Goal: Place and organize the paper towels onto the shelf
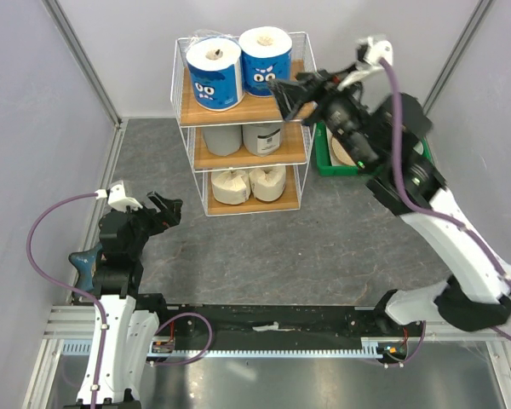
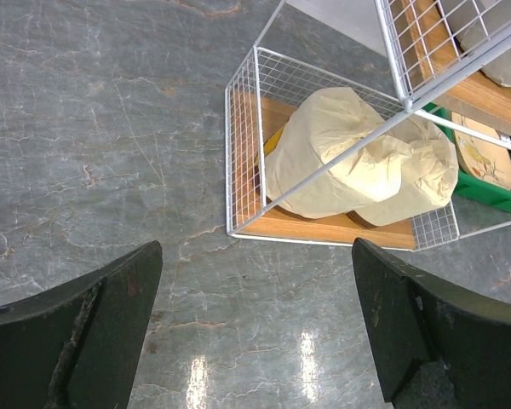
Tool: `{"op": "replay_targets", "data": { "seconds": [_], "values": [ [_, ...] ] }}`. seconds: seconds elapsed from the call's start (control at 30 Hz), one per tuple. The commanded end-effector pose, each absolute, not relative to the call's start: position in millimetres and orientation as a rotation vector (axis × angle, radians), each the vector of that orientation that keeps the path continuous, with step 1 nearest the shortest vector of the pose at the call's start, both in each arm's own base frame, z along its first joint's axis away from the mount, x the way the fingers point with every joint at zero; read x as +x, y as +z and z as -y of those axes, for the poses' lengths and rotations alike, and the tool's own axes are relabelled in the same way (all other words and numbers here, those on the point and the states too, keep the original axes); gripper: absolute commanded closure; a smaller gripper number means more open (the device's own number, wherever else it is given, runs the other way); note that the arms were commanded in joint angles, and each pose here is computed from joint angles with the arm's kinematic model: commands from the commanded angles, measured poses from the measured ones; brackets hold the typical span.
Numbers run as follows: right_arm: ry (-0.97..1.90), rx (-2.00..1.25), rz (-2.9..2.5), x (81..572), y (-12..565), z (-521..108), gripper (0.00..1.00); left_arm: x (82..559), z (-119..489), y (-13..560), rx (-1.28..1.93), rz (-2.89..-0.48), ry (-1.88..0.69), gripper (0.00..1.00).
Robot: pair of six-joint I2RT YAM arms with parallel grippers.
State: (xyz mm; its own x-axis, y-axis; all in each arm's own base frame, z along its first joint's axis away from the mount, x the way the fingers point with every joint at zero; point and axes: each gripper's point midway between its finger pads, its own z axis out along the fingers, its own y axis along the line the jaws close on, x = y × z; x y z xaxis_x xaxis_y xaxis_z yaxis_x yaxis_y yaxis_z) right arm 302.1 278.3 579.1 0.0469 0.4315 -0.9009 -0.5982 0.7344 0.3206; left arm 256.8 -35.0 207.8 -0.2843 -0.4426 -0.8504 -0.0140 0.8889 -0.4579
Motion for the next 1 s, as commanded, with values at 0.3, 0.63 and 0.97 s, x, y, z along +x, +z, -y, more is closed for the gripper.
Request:
{"op": "replay_targets", "data": {
  "seconds": [0.3, 0.63, 0.97],
  "values": [
    [0.535, -0.13, -1.484, 261.0, 490.2, -188.2, 0.02, 258.4, 32.5, 205.6, -0.323, -1.829, -0.402, 0.0],
    [0.426, -0.103, -1.483, 298.9, 558.1, -204.6, 0.02, 258.2, 31.6, 205.5, -0.324, -1.828, -0.396, 0.01],
    [0.54, -0.081, -1.405, 346.3, 601.1, -241.0, 0.02, 257.7, 32.6, 205.9, -0.321, -1.827, -0.398, 0.0]
  ]
}}
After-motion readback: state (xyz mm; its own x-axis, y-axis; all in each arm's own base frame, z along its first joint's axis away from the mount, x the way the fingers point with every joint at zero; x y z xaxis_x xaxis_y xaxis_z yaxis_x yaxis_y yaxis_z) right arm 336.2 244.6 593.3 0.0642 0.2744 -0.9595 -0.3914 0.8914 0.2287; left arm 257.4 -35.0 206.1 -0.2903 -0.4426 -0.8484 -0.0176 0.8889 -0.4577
